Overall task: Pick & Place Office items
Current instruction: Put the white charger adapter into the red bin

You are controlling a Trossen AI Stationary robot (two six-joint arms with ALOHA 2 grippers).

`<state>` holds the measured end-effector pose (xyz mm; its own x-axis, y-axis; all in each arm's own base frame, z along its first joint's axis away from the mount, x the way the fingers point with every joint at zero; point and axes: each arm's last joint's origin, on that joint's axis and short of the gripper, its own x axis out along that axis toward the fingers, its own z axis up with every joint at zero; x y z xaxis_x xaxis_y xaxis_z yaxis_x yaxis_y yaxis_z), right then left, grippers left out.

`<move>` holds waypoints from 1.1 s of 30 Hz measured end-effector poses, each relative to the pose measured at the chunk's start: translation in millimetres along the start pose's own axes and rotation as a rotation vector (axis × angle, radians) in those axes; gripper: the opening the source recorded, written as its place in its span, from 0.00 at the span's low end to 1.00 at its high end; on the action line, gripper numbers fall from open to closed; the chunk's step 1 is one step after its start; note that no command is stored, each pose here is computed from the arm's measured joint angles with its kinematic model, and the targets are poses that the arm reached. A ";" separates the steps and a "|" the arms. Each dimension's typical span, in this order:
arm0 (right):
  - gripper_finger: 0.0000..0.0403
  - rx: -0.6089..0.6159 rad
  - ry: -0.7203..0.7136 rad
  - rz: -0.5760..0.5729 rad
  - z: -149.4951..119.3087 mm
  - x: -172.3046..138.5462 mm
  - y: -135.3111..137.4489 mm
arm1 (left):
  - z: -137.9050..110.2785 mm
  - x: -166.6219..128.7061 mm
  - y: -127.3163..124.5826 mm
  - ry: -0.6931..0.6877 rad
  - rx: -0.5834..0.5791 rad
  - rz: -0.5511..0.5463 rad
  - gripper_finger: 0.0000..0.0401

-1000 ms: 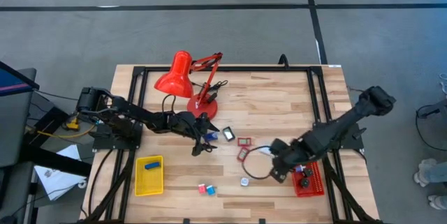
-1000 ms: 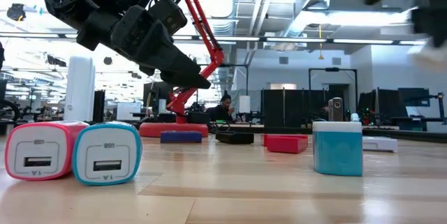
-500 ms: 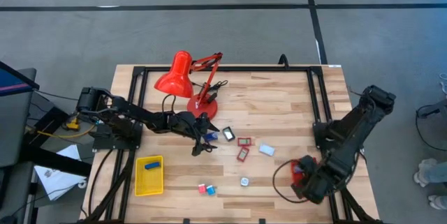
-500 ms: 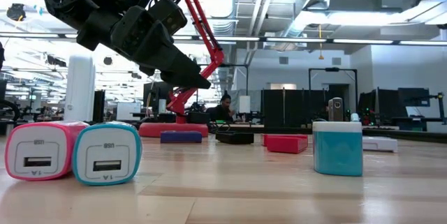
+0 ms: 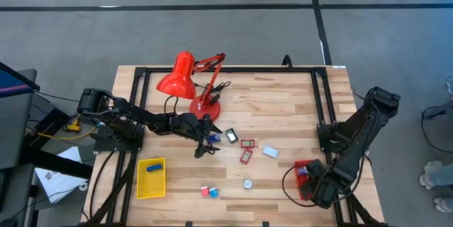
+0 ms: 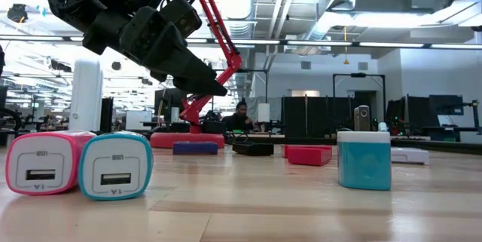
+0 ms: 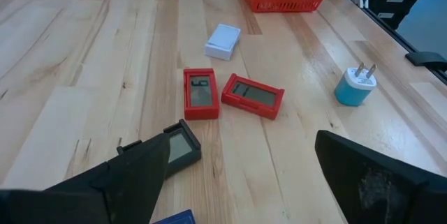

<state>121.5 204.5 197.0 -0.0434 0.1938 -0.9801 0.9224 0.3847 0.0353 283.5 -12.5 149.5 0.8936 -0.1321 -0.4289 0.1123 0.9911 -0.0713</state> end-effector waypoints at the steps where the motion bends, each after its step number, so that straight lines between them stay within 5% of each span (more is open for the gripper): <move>1: 0.31 -0.001 0.011 0.000 0.3 2.5 -0.4 | 0.0 0.0 0.0 0.000 0.000 0.000 0.88; 16: 0.31 0.030 0.057 -0.041 10.7 14.8 -2.7 | -0.3 0.0 0.0 0.003 0.000 0.000 0.88; 22: 0.40 0.045 0.102 -0.071 13.8 13.9 -1.0 | -0.3 0.0 0.0 0.003 -0.001 0.000 0.88; 33: 0.28 0.061 0.095 -0.096 17.3 13.5 -1.7 | -1.1 0.0 0.1 0.012 -0.002 0.001 0.88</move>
<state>125.9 190.8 180.3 -0.1664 0.2443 -0.9553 0.9336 0.3508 -0.0729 283.0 -12.4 148.5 0.8887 -0.1314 -0.4394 0.1108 0.9912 -0.0723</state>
